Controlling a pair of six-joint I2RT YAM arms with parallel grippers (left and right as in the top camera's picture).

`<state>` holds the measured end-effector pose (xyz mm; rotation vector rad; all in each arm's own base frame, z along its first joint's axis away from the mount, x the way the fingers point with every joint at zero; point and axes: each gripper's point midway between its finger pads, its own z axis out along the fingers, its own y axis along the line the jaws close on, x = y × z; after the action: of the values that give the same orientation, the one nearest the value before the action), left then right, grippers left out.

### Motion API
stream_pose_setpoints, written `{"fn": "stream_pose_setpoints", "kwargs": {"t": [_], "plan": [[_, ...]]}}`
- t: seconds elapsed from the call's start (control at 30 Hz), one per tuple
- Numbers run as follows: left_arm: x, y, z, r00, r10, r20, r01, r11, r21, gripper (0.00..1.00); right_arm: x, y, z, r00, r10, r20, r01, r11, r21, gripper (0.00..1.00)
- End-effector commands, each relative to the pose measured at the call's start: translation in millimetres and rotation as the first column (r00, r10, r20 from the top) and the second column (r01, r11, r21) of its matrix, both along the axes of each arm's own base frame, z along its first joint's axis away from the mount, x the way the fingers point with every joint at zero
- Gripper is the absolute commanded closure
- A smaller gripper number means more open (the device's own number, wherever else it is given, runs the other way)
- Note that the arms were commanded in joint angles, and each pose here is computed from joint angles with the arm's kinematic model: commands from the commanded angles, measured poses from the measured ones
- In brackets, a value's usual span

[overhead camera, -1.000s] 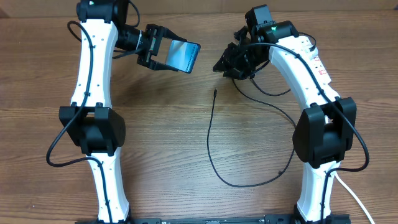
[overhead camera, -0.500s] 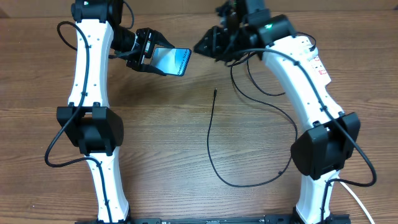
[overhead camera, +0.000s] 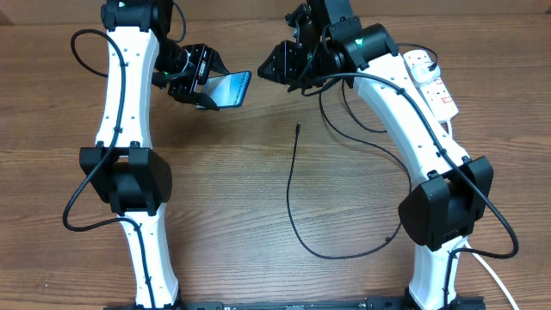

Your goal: Plug charger to phone and switch on socket

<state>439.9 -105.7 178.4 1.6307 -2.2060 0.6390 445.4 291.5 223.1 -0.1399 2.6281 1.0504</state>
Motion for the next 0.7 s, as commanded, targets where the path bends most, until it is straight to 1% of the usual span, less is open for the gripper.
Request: {"fn": "stream_pose_setpoints", "kwargs": {"t": [0.0, 0.17, 0.4, 0.5, 0.67], "plan": [[-1, 5, -1, 1.0, 0.028, -0.009, -0.027, 0.998, 0.054, 0.96, 3, -1, 22, 0.998, -0.011, 0.054, 0.01, 1.0, 0.023, 0.58], [-1, 7, -2, 0.999, 0.041, -0.016, -0.04, 0.997, 0.07, 0.96, -1, 3, 21, 0.999, 0.001, 0.047, -0.002, 1.0, 0.022, 0.51], [-3, 0, -3, 1.0, 0.021, -0.014, -0.02, 0.996, 0.087, 0.96, -14, 30, 3, 0.999, 0.041, -0.003, -0.041, 0.999, 0.014, 0.52], [-4, 1, -5, 1.0, 0.015, -0.012, -0.013, 0.993, 0.114, 0.96, -19, 41, 3, 0.998, 0.059, 0.004, -0.059, 0.998, 0.02, 0.52], [-5, 0, -7, 1.0, 0.005, -0.01, -0.004, 0.991, 0.136, 0.96, -24, 50, -1, 0.999, 0.047, -0.015, -0.047, 0.999, 0.009, 0.51]]}}
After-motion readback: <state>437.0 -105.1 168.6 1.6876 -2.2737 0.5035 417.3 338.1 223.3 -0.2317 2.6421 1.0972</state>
